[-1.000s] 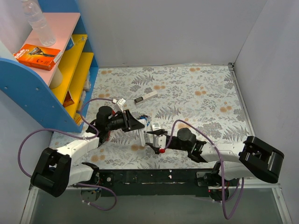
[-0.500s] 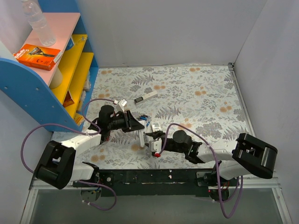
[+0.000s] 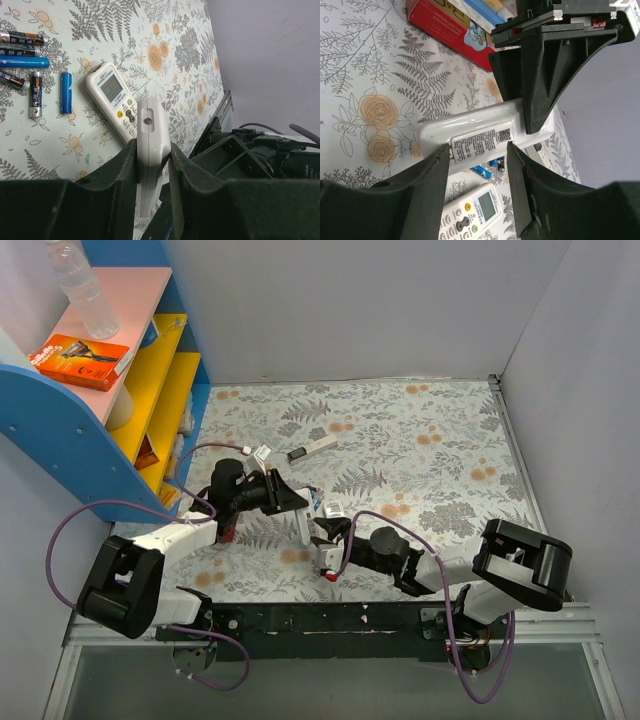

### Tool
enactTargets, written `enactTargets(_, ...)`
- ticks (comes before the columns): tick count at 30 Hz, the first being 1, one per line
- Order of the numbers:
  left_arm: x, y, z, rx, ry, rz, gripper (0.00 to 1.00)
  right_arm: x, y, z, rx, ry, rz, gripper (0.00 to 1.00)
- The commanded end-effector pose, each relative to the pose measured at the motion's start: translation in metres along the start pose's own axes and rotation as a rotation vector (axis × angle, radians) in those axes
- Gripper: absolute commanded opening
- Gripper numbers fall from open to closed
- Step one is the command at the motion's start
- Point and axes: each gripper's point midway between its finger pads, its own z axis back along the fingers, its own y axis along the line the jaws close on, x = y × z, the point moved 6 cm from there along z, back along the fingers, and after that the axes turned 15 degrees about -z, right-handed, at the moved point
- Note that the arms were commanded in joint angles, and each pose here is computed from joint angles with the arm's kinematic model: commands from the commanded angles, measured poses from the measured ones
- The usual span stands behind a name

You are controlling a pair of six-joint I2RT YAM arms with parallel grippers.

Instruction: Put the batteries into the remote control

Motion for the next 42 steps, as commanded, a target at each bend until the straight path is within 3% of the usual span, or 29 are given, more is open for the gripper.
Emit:
enactTargets(1, -0.026, -0.029, 0.007, -0.171, 0.224, 0.110, 0.00, 0.010, -0.044, 0.004, -0.263, -0.004, 0.087, 0.54)
enactTargets(9, -0.022, -0.002, 0.002, 0.088, 0.199, 0.064, 0.00, 0.008, -0.046, -0.003, -0.280, 0.006, 0.109, 0.53)
enactTargets(24, 0.007, 0.018, 0.003, 0.356, 0.139, 0.005, 0.00, -0.015, -0.031, -0.012, -0.228, 0.063, 0.083, 0.53)
enactTargets(42, 0.007, 0.041, 0.018, 0.585, 0.031, 0.013, 0.00, -0.030, 0.007, -0.003, -0.090, 0.153, -0.007, 0.54)
